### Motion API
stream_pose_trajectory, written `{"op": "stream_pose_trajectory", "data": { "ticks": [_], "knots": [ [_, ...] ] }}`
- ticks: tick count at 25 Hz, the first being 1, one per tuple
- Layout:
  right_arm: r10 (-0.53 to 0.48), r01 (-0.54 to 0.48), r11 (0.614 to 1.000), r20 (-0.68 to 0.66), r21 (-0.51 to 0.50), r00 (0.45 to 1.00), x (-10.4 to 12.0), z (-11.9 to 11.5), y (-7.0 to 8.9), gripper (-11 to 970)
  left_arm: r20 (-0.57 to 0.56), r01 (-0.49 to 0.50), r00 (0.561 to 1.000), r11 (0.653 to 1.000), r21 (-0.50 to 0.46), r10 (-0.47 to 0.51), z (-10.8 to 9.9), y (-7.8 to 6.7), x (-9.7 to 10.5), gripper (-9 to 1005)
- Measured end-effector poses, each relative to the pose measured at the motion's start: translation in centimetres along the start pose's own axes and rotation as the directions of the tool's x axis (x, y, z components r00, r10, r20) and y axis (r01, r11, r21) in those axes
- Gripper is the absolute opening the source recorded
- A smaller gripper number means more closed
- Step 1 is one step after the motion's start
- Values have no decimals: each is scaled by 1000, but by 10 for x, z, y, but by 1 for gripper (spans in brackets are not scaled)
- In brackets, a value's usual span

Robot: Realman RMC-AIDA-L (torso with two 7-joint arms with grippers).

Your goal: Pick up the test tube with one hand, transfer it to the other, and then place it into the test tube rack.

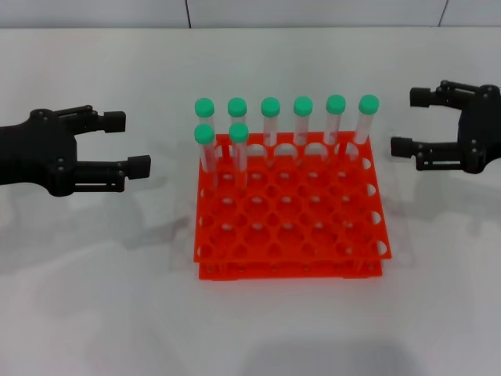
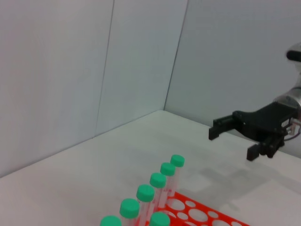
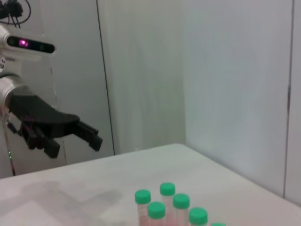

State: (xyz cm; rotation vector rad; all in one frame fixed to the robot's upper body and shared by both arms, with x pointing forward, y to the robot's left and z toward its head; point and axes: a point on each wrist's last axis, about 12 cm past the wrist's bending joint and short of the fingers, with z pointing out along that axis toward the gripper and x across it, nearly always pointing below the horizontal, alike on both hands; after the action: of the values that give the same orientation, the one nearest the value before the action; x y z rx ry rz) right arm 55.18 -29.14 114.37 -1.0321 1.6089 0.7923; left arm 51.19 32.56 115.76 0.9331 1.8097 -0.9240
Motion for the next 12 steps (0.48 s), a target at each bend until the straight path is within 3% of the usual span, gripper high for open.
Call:
{"op": "stream_pose_trajectory", "data": {
  "ticks": [12],
  "knots": [
    [3, -3, 1000, -17, -12, 1000, 2, 3, 2, 860, 2, -4, 1000, 1000, 6, 4, 0, 0, -2, 888]
  ]
}}
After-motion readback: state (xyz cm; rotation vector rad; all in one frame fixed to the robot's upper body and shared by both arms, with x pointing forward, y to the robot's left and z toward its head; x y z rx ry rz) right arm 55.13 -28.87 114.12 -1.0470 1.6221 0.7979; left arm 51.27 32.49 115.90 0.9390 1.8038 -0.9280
